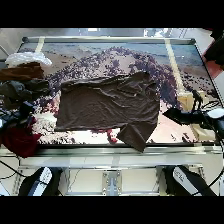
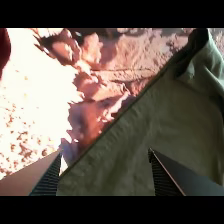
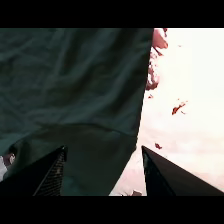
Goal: Fold the shirts.
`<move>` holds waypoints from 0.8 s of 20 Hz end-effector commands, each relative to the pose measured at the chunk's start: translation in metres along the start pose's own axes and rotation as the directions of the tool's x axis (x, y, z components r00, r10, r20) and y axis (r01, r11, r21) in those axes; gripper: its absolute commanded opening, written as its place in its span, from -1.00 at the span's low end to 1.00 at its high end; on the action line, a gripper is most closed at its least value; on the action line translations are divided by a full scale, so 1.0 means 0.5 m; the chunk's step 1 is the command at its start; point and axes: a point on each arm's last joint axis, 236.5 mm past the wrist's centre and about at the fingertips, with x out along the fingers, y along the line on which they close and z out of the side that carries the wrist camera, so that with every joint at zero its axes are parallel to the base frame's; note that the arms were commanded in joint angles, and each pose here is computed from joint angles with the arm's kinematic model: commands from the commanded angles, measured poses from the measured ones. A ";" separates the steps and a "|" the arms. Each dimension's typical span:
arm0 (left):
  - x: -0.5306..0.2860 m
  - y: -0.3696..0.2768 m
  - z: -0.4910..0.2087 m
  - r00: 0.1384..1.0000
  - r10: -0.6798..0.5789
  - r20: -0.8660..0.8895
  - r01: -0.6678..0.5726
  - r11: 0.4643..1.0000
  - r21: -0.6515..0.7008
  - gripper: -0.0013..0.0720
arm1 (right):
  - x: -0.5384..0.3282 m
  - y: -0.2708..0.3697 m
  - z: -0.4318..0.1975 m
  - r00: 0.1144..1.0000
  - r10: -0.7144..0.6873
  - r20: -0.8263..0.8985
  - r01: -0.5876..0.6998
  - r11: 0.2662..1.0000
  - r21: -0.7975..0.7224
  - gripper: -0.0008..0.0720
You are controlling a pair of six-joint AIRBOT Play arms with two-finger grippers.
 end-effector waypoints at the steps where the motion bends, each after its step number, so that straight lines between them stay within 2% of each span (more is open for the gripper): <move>1: 0.010 -0.026 -0.070 0.988 -0.093 -0.127 0.084 0.994 -0.076 0.67 | 0.022 -0.002 -0.063 0.994 0.071 -0.082 -0.068 0.997 0.034 0.43; 3: 0.011 -0.035 -0.108 0.970 -0.118 -0.214 0.108 0.993 -0.058 0.67 | 0.051 0.005 -0.090 0.980 0.140 -0.143 -0.132 0.989 0.069 0.43; 6: 0.008 -0.066 -0.142 0.938 -0.194 -0.288 0.171 0.980 -0.104 0.67 | 0.092 0.024 -0.096 0.953 0.261 -0.157 -0.247 0.964 0.102 0.43; 8: 0.012 -0.071 -0.156 0.927 -0.229 -0.296 0.196 0.971 -0.137 0.67 | 0.115 0.002 -0.095 0.957 0.245 -0.157 -0.226 0.966 0.128 0.44; 10: 0.027 -0.037 -0.212 0.911 -0.220 -0.348 0.158 0.968 -0.197 0.67 | 0.129 -0.014 -0.102 0.957 0.232 -0.173 -0.212 0.969 0.125 0.44; 11: 0.033 -0.031 -0.241 0.898 -0.249 -0.363 0.158 0.952 -0.261 0.65 | 0.132 -0.015 -0.103 0.956 0.234 -0.175 -0.216 0.969 0.120 0.43; 12: 0.038 -0.033 -0.262 0.885 -0.292 -0.362 0.178 0.932 -0.317 0.50 | 0.131 -0.015 -0.102 0.957 0.233 -0.174 -0.218 0.971 0.103 0.44; 14: 0.052 -0.036 -0.276 0.879 -0.362 -0.310 0.220 0.885 -0.410 0.48 | 0.132 -0.020 -0.097 0.961 0.223 -0.166 -0.209 0.973 0.098 0.44; 16: 0.064 -0.014 -0.281 0.894 -0.340 -0.291 0.195 0.881 -0.431 0.49 | 0.134 -0.028 -0.098 0.964 0.205 -0.168 -0.193 0.977 0.089 0.43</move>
